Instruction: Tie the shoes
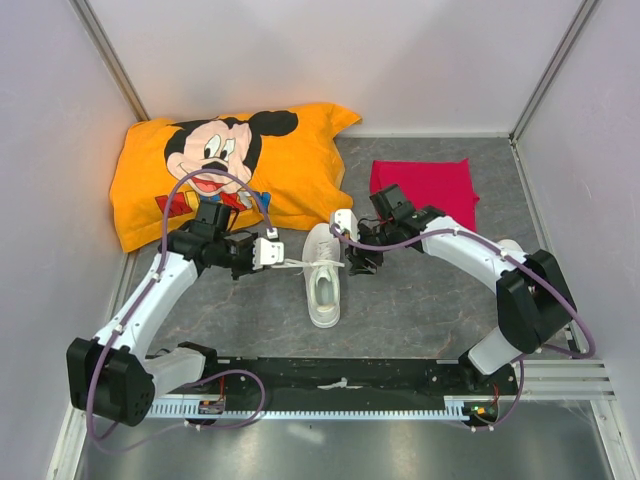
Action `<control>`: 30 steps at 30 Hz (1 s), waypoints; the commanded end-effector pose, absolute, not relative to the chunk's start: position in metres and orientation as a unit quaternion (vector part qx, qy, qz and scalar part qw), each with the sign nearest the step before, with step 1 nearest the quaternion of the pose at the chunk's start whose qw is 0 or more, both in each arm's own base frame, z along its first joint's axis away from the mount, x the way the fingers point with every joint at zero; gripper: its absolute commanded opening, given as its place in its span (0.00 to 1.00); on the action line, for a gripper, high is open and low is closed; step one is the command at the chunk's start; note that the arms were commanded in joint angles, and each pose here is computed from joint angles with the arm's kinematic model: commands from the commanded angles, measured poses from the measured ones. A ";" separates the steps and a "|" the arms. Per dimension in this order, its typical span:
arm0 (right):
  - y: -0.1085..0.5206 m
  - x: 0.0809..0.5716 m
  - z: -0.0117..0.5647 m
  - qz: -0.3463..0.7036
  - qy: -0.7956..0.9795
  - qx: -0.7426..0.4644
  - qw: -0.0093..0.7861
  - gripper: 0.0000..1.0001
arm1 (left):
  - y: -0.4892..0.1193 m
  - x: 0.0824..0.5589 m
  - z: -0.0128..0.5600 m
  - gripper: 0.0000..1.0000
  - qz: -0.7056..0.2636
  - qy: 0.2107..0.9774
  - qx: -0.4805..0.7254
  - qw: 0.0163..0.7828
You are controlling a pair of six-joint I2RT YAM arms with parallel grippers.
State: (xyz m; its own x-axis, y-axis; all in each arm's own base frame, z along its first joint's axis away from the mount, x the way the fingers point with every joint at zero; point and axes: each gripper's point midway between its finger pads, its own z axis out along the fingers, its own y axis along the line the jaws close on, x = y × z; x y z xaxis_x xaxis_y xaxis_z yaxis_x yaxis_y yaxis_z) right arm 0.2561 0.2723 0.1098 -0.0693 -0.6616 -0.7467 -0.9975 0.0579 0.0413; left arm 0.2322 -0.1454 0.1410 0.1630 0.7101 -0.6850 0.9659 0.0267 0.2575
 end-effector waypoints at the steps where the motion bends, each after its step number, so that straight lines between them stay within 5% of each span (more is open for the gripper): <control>1: 0.286 0.265 0.132 0.309 0.631 -0.637 0.317 0.57 | -0.137 0.229 0.148 0.01 -0.157 0.611 0.688 0.359; 22: 0.297 0.253 0.146 0.350 0.596 -0.654 0.307 0.58 | -0.135 0.220 0.135 0.04 -0.180 0.620 0.677 0.353; 30: 0.304 0.253 0.134 0.339 0.600 -0.663 0.293 0.56 | -0.152 0.228 0.134 0.34 -0.215 0.629 0.653 0.362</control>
